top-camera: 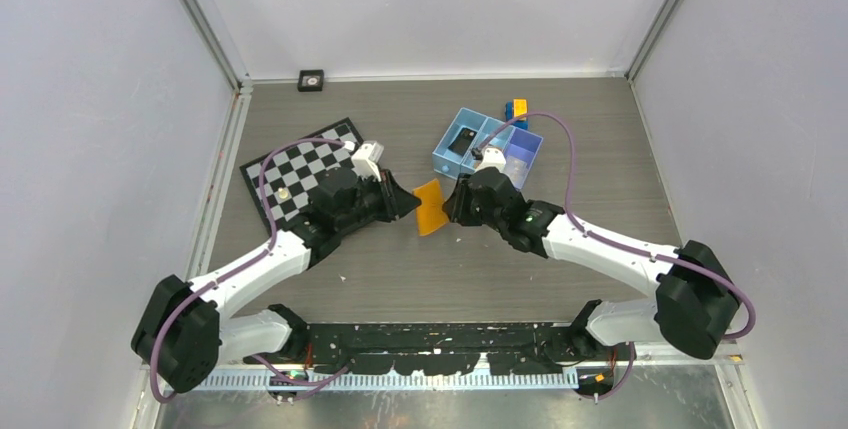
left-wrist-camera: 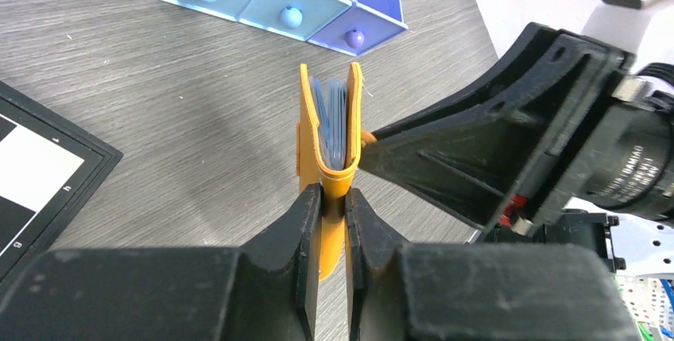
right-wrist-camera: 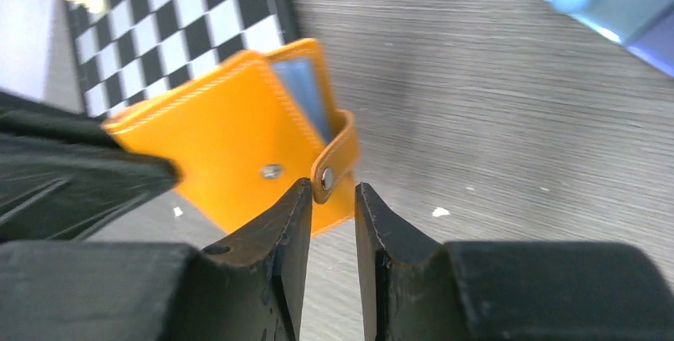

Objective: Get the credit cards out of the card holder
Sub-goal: Open the card holder.

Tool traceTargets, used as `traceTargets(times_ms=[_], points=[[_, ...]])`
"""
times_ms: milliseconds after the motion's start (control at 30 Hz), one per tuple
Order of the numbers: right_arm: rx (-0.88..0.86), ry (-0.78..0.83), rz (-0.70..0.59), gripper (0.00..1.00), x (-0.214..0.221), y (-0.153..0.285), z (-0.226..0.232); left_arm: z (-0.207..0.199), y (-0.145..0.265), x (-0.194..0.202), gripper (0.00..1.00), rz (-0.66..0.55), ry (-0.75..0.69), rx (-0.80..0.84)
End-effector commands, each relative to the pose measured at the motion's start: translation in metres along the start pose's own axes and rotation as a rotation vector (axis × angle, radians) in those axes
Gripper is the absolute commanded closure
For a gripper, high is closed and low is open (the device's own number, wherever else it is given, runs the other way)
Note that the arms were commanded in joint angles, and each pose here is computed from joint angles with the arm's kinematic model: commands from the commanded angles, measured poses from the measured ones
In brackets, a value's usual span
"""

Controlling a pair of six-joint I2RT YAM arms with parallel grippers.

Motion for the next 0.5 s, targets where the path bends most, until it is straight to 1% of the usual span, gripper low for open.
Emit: traceTargets(times_ms=[0,33,67,233,333,467], points=[[0.169,0.019,-0.013,0.69,-0.004,0.001,-0.016,-0.014,0.005,-0.014,1.00,-0.076,-0.032,0.053],[0.173,0.022,-0.007,0.72,-0.004,-0.001,-0.016,-0.014,0.005,-0.014,1.00,-0.074,-0.032,0.053],[0.181,0.026,0.000,0.73,-0.004,-0.002,-0.017,-0.014,0.005,-0.014,1.00,-0.072,-0.032,0.056],[0.190,0.039,0.007,0.72,-0.005,-0.002,-0.017,-0.013,0.002,-0.014,1.00,-0.058,-0.026,0.039],[0.198,0.041,-0.024,0.66,-0.008,0.005,-0.019,-0.011,0.002,-0.014,1.00,-0.056,-0.021,0.023],[0.190,0.050,-0.041,0.55,-0.010,0.011,-0.019,-0.017,0.003,-0.014,1.00,-0.034,-0.020,0.061]])
Point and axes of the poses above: each gripper's point midway between its finger pads, its own y axis back along the fingers, its own z axis along the line the jaws close on, x = y × z, the point moved 9 cm from there along y, back along the fingers, and after that the axes turned 11 degrees about y, right-handed, at the moved point
